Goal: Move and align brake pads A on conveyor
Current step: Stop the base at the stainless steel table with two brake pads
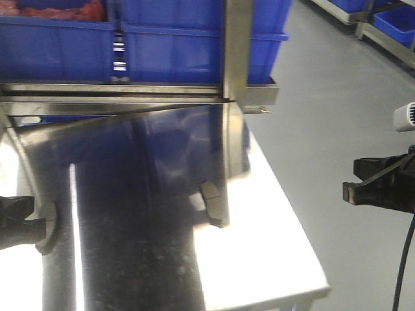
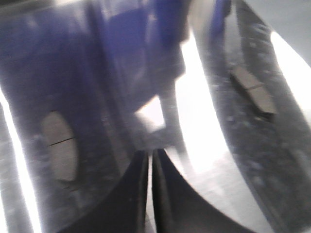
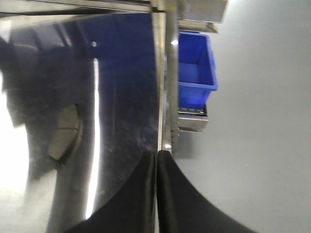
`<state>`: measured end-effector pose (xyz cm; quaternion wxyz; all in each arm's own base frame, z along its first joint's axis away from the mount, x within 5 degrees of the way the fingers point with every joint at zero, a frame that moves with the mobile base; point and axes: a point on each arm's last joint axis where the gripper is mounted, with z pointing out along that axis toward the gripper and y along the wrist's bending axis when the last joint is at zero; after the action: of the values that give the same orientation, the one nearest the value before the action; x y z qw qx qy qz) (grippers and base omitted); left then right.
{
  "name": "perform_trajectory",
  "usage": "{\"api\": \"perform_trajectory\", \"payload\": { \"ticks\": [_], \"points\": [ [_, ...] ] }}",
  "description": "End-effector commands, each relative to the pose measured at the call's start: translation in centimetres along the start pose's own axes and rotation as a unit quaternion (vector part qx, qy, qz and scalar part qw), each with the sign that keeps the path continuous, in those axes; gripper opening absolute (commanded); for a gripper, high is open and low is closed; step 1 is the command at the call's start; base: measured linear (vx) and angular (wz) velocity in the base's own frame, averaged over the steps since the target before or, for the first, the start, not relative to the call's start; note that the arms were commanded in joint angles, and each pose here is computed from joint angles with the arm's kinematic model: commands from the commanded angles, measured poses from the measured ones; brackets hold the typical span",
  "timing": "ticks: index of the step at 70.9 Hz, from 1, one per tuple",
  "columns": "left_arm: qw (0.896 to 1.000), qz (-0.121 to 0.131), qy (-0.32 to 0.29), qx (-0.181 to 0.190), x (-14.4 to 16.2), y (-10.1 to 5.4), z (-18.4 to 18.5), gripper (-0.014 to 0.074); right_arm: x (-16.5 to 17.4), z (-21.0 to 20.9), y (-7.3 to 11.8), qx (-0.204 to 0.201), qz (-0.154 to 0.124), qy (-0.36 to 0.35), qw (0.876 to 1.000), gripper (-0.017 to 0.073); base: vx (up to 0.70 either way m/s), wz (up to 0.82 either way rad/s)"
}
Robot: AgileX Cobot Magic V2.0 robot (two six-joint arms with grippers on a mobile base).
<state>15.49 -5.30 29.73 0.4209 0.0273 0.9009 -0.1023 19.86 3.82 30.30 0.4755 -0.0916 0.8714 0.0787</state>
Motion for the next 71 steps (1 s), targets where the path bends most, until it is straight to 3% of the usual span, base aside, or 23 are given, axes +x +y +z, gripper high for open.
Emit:
{"api": "perform_trajectory", "payload": {
  "ticks": [1,31,71],
  "points": [
    [0.999,0.002,-0.049,0.019,-1.32,-0.47,-0.79,-0.0006,-1.50,-0.74,-0.11,0.008,-0.002,-0.050,0.999,-0.0006,0.09,0.45],
    [0.999,0.002,-0.049,0.019,-1.32,-0.47,-0.79,-0.0006,-1.50,-0.74,-0.11,0.008,-0.002,-0.050,0.999,-0.0006,0.08,0.30],
    [0.999,0.002,-0.049,0.019,-1.32,-0.47,-0.79,-0.0006,-1.50,-0.74,-0.11,0.008,-0.002,-0.050,0.999,-0.0006,0.03,0.08]
  ]
}}
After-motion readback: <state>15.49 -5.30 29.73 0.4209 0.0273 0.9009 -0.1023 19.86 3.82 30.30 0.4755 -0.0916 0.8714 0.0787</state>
